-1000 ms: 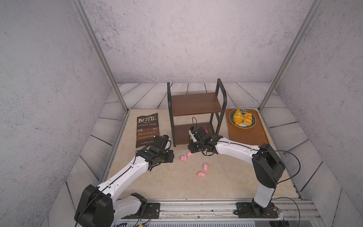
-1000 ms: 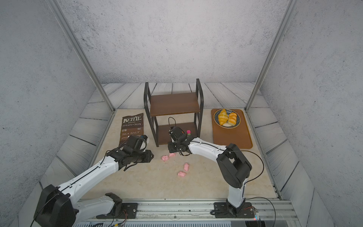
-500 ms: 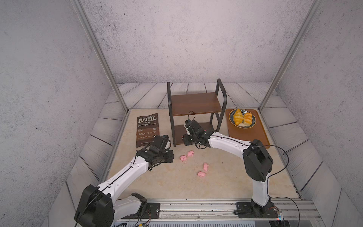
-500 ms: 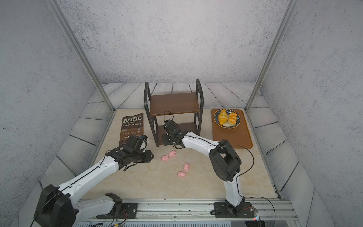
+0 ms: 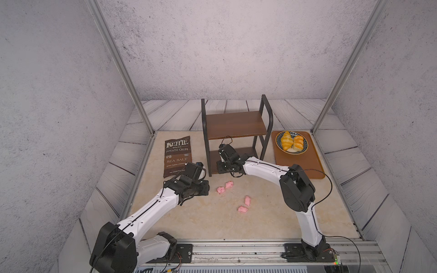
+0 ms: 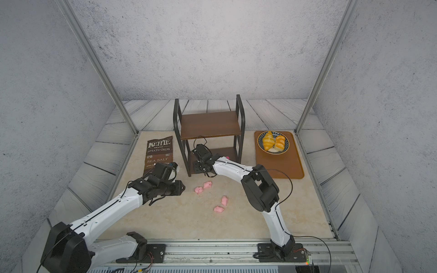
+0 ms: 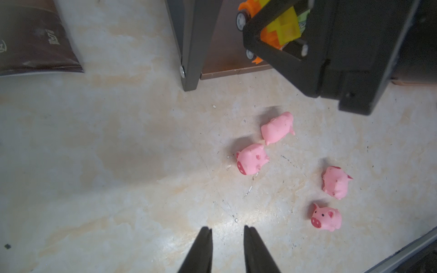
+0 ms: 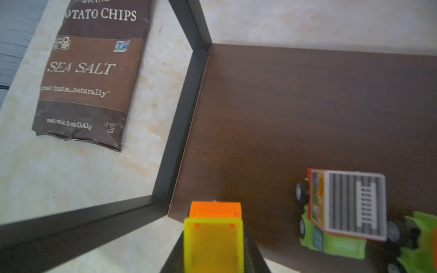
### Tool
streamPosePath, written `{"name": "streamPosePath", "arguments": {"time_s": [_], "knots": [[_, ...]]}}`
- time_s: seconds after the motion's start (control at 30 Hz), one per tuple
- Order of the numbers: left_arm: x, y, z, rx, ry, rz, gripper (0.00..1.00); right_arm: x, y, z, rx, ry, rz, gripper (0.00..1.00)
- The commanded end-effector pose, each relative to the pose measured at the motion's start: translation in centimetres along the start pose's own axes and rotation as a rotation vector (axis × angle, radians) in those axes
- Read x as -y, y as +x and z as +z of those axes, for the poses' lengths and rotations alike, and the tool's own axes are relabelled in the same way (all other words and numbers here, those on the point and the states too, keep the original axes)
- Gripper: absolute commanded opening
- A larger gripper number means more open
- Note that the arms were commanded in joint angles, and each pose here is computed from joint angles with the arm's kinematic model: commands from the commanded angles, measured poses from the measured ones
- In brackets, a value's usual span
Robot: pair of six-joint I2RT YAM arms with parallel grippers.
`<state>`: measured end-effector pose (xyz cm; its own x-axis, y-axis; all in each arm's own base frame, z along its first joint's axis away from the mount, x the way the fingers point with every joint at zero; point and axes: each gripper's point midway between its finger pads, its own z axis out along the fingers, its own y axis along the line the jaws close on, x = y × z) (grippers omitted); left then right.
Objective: Organize plastic toys on shelves
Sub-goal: Place the plastic toy on the shelf.
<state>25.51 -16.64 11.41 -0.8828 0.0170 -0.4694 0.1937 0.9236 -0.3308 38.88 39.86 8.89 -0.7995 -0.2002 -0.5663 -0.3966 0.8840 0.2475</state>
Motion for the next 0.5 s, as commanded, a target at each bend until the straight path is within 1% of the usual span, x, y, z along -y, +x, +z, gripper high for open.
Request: {"name": "streamPosePath", "arguments": {"time_s": [0.0,0.23,0.47], "knots": [[-0.4,0.4,0.2,-0.017,-0.006,0.005,0.29,1.1,0.2,1.1,-0.022,0.038,-0.012,0.26],[-0.4,0.4,0.2,-0.018,-0.006,0.008,0.29,1.9,0.3,2.1,-0.032,0.074,-0.013,0.26],[-0.4,0.4,0.3,-0.021,-0.009,0.009,0.29,2.1,0.5,3.3,-0.08,0.1,-0.008,0.28]]}}
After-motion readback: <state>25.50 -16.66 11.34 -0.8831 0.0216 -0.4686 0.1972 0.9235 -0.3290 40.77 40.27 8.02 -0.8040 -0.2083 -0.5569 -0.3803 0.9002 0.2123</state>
